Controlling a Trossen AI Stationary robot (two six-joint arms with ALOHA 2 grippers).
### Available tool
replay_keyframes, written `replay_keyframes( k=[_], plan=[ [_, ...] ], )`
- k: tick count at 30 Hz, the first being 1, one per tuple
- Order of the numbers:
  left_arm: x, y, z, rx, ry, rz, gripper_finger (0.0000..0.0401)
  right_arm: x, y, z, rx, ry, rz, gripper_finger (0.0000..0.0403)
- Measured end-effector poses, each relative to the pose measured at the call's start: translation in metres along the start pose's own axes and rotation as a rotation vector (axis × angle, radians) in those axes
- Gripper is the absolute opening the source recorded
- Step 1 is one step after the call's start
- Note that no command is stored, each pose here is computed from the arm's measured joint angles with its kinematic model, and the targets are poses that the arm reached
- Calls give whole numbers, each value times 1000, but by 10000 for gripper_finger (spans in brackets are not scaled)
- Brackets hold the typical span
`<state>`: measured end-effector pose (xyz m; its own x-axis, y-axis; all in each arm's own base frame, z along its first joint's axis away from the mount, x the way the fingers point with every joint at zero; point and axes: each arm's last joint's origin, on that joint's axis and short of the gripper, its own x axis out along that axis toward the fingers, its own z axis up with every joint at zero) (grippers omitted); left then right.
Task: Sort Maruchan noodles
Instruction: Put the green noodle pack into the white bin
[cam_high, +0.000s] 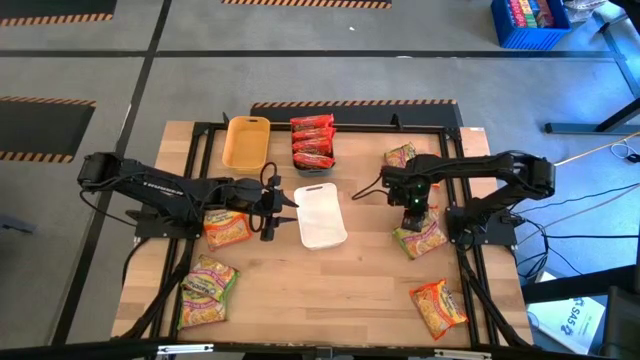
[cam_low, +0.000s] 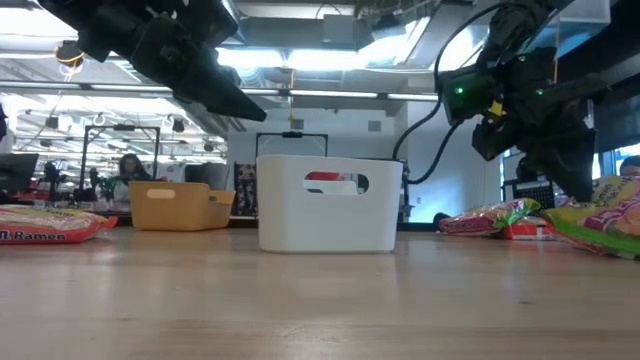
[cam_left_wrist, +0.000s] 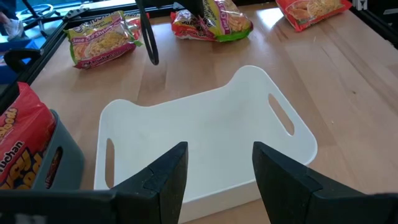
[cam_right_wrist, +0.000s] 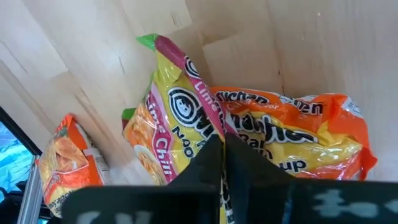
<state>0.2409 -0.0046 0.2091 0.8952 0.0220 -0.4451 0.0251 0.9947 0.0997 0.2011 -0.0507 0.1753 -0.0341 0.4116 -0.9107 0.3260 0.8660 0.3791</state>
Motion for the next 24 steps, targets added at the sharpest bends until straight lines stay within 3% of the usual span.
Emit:
replay_keyframes(
  k=[14,20,24],
  plan=[
    [0,1,0,-1,2,25,174,-65,26,15,-125,-311,-16,0],
    [0,1,0,-1,2,25,174,-70,28,16,-23,-331,-6,8],
    [0,1,0,-2,1,25,174,-61,25,15,40,-291,3,53]
  ],
)
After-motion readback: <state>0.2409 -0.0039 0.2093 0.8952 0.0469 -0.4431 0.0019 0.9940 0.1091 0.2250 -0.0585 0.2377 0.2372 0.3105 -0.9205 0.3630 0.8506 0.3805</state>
